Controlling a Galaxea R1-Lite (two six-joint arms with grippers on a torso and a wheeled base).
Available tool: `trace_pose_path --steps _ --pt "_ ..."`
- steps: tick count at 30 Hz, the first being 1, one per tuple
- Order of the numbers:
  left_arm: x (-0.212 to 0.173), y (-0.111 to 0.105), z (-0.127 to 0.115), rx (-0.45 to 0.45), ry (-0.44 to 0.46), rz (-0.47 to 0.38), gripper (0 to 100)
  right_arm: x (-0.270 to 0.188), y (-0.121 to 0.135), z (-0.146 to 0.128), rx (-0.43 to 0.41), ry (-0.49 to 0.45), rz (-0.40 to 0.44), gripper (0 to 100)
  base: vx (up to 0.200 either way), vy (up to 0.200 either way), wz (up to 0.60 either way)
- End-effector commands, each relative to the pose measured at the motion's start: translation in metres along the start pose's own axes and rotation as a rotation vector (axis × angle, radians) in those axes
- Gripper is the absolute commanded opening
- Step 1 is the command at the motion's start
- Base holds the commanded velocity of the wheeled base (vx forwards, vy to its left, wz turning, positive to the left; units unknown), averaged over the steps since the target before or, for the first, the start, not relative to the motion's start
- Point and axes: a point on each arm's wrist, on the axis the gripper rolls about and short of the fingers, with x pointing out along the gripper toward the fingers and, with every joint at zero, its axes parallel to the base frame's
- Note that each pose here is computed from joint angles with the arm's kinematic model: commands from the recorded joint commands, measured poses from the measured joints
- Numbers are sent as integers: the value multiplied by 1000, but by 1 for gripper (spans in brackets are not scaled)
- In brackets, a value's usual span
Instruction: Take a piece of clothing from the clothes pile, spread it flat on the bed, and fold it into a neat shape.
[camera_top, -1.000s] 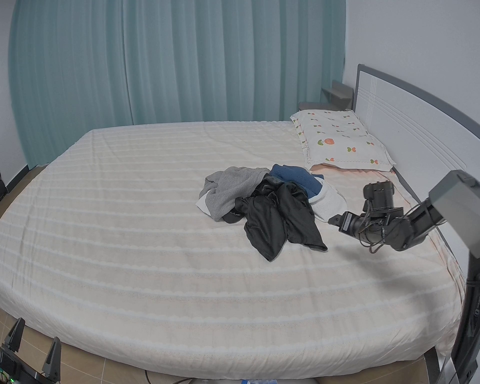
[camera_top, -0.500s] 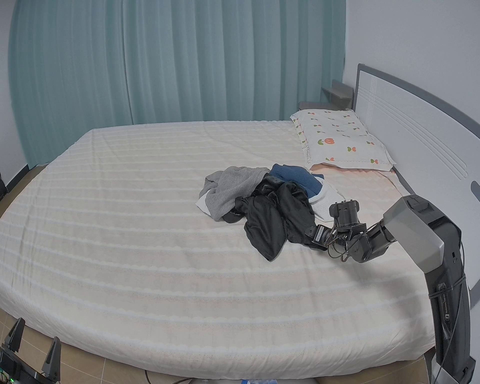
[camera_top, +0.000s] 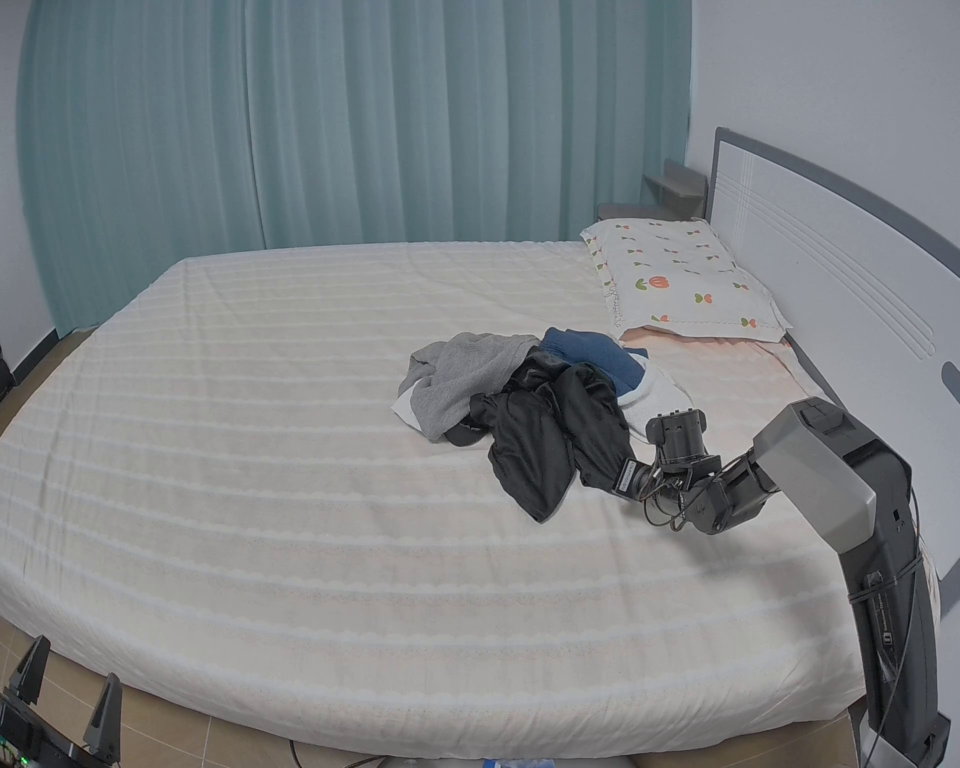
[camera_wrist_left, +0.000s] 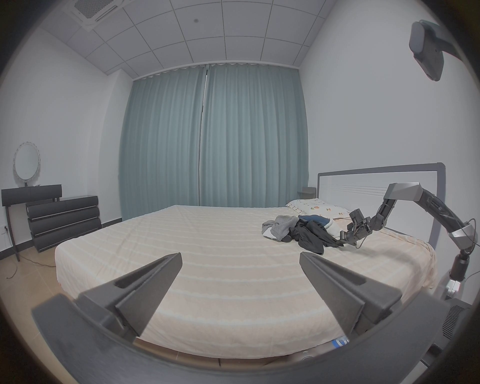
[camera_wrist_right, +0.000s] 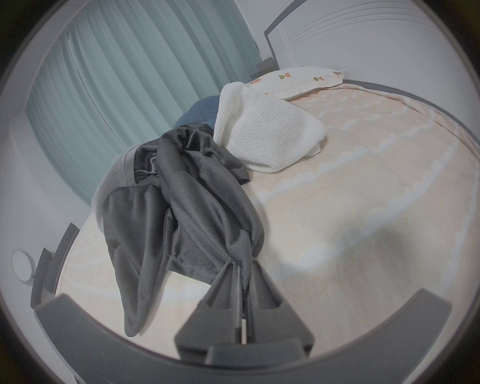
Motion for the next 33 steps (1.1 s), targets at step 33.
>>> trace_pose_path --steps 33 --pt "7 -2 112 -132 -213 -43 100 -326 12 46 82 -148 658 0 0 0 0"
